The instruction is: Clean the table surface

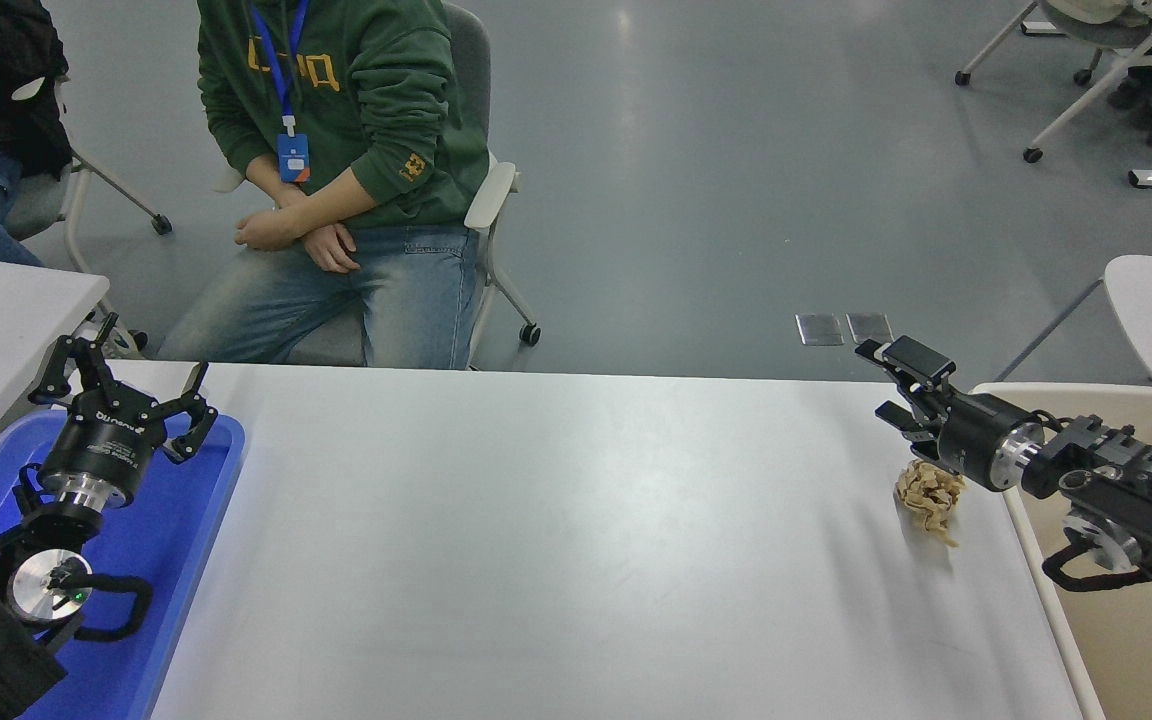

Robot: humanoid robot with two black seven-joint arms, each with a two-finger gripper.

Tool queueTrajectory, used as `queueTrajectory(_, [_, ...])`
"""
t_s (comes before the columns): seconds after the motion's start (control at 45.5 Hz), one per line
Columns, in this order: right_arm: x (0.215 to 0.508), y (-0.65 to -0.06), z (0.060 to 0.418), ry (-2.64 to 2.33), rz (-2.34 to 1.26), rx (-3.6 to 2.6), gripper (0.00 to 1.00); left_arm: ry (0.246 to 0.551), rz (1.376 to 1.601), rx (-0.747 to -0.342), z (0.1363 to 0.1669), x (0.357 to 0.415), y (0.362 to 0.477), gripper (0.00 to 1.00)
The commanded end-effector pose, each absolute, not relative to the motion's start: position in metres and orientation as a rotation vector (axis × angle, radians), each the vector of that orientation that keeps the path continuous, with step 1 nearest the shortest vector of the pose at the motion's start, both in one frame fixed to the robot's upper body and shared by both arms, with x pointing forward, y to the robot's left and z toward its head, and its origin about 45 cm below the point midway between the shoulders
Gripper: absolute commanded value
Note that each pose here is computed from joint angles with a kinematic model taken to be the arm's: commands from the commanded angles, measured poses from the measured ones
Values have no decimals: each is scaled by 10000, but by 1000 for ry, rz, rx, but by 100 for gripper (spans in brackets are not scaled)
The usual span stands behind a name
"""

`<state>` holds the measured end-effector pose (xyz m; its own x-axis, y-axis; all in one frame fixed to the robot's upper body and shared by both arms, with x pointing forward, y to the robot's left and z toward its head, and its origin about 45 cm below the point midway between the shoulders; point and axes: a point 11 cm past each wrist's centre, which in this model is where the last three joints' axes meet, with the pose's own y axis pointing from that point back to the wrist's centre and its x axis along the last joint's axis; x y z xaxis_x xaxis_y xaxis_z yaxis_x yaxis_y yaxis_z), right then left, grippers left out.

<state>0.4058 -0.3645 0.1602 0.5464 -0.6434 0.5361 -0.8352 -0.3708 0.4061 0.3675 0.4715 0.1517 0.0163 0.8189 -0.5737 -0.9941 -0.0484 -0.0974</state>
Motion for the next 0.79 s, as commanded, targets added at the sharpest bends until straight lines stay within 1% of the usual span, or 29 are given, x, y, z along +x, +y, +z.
queueTrajectory(0.0, [4060, -3705, 1654, -878, 590, 1980, 100, 395, 1533, -565, 1512, 3671, 4716, 100])
queueTrajectory(0.022, [4070, -3715, 1667, -858, 604, 1966, 100, 394, 1531, -566, 1519, 3676, 4713, 100])
queueTrajectory(0.176, [4161, -3695, 1778, -711, 695, 1878, 100, 394, 1531, -566, 1519, 3676, 4713, 100])
queueTrajectory(0.198, [4174, -3700, 1792, -692, 705, 1862, 100, 395, 1533, -565, 1512, 3671, 4716, 100])
queueTrajectory(0.22, [4183, -3698, 1799, -670, 714, 1848, 100, 394, 1533, -566, 1518, 3676, 4715, 100])
queueTrajectory(0.242, [4193, -3705, 1812, -649, 724, 1832, 100, 395, 1533, -565, 1512, 3671, 4716, 100])
queueTrajectory(0.264, [4199, -3714, 1820, -628, 732, 1815, 100, 394, 1531, -566, 1519, 3676, 4713, 100])
queueTrajectory(0.352, [4217, -3722, 1849, -557, 761, 1773, 100, 394, 1533, -566, 1518, 3676, 4715, 100])
queueTrajectory(0.374, [4222, -3715, 1850, -541, 766, 1766, 100, 395, 1533, -565, 1512, 3671, 4716, 100])
queueTrajectory(0.396, [4226, -3699, 1844, -529, 771, 1761, 100, 394, 1533, -566, 1518, 3676, 4715, 100])
queueTrajectory(0.44, [4220, -3682, 1818, -499, 775, 1751, 100, 395, 1533, -565, 1512, 3671, 4716, 100])
queueTrajectory(0.462, [4220, -3691, 1807, -488, 776, 1742, 100, 394, 1533, -566, 1518, 3676, 4715, 100])
queueTrajectory(0.659, [4145, -3702, 1609, -338, 784, 1672, 100, 394, 1533, -566, 1518, 3676, 4715, 100])
queueTrajectory(0.769, [4179, -3691, 1524, -279, 796, 1622, 100, 394, 1531, -566, 1519, 3676, 4713, 100])
